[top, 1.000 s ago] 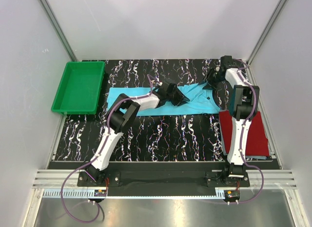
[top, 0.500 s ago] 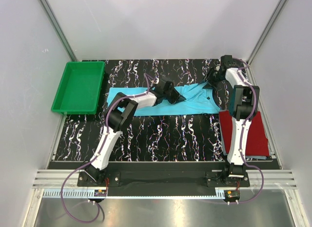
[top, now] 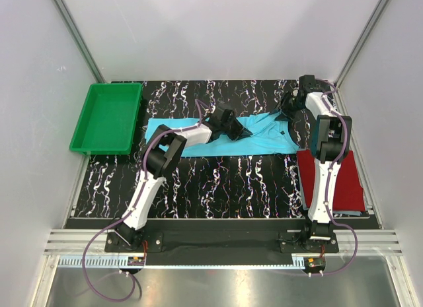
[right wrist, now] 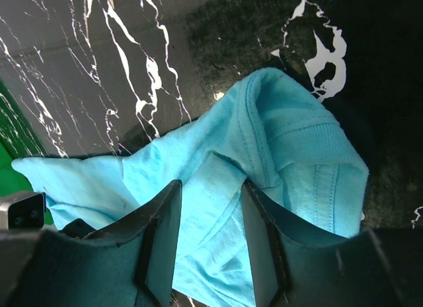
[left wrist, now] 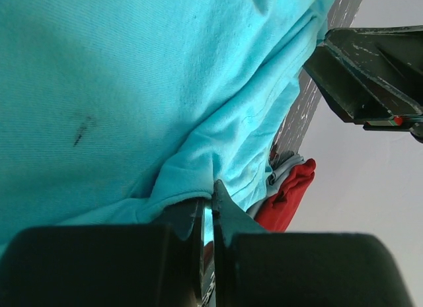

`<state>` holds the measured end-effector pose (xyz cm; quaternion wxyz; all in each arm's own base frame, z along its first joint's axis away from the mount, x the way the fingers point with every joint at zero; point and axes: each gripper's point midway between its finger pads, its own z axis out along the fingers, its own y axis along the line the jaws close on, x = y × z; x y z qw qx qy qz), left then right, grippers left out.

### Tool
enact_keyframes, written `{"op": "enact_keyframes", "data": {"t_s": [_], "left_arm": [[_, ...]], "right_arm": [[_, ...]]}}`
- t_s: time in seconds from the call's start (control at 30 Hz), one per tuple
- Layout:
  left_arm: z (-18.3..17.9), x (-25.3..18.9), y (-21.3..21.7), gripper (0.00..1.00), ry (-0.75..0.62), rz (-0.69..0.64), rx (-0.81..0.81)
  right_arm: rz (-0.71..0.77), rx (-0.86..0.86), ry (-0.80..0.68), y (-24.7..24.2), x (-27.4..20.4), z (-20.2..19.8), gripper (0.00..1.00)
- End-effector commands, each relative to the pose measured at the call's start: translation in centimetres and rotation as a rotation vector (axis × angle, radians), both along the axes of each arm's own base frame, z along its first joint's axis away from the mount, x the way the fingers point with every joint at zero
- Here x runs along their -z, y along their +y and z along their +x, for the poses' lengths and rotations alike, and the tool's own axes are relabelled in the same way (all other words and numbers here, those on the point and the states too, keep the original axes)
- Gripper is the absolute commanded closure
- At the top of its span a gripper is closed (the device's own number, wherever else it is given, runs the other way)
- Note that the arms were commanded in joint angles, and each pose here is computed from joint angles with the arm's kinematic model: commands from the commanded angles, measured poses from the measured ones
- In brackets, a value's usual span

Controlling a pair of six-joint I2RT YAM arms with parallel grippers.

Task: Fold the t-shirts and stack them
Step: Fold the tshirt

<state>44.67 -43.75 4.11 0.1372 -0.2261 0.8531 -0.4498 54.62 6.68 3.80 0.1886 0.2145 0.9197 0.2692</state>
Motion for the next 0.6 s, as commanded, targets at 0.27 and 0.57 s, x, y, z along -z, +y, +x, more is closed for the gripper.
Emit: {"op": "enact_keyframes", "data": {"t_s": [0.27, 0.57], "left_arm": [[1.1, -4.5, -0.1, 1.00, -0.074, -0.072, 0.015], [1.2, -4.4, 0.2, 1.00, -0.062, -0.071, 0.022]], "right_arm": [[-0.025, -0.001, -0.039, -0.5, -1.4, 0.6, 0.55], [-0.012, 0.007, -0.088, -0.3, -4.6, 0.8, 1.00]]}}
